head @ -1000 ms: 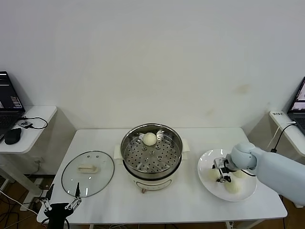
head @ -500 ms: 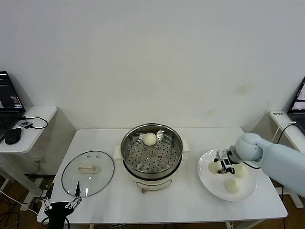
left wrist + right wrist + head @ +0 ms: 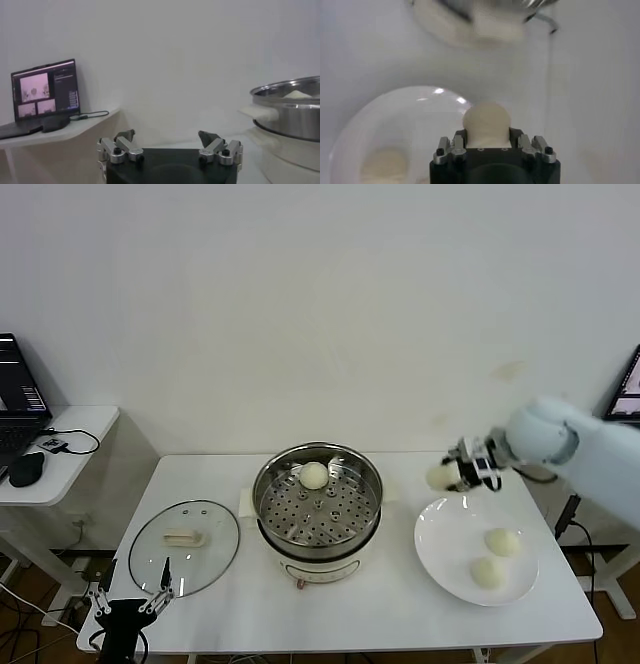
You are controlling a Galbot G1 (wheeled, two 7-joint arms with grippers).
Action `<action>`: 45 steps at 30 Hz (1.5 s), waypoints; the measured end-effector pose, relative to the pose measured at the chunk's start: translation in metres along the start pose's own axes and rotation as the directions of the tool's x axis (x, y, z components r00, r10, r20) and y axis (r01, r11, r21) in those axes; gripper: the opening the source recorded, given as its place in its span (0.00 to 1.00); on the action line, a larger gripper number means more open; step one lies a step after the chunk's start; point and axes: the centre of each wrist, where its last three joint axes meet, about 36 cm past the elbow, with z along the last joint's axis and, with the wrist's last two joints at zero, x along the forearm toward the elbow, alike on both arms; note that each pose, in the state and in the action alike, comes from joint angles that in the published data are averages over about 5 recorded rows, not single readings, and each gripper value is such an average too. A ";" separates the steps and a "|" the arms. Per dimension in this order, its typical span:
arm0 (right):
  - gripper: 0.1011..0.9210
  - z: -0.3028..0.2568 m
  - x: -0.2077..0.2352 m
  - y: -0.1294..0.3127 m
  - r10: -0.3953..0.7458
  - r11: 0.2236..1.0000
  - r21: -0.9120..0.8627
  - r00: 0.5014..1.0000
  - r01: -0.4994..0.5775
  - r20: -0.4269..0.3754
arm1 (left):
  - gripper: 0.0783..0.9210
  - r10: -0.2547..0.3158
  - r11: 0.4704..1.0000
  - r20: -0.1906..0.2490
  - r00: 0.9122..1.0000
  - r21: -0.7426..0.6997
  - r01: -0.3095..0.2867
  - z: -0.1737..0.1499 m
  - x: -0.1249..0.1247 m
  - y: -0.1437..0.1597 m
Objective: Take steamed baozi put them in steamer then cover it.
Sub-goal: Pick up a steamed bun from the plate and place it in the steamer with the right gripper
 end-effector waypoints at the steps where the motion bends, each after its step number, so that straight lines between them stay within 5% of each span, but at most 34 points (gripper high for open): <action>1: 0.53 -0.010 0.002 -0.005 0.004 1.000 0.004 1.000 -0.004 0.014 | 0.88 -0.001 1.000 0.001 1.000 -0.001 0.001 0.000 0.000 0.001; 11: 0.53 -0.115 -0.018 -0.034 -0.003 1.000 0.022 0.991 0.000 0.133 | 0.88 -0.015 1.000 0.005 1.000 -0.007 0.015 0.001 -0.003 0.007; 21: 0.53 -0.194 -0.085 -0.021 -0.074 0.997 0.032 0.987 0.070 0.140 | 0.88 -0.037 0.999 0.005 0.999 -0.006 0.037 0.001 -0.004 0.011; 41: 0.54 -0.243 -0.163 0.015 -0.113 0.993 0.037 0.989 0.110 0.098 | 0.88 -0.047 0.999 0.005 0.999 0.002 0.047 0.003 -0.005 0.010; 45: 0.61 -0.244 -0.168 0.017 -0.109 0.994 0.037 0.989 0.106 0.095 | 0.88 -0.048 0.999 0.007 0.999 0.002 0.048 0.003 -0.005 0.011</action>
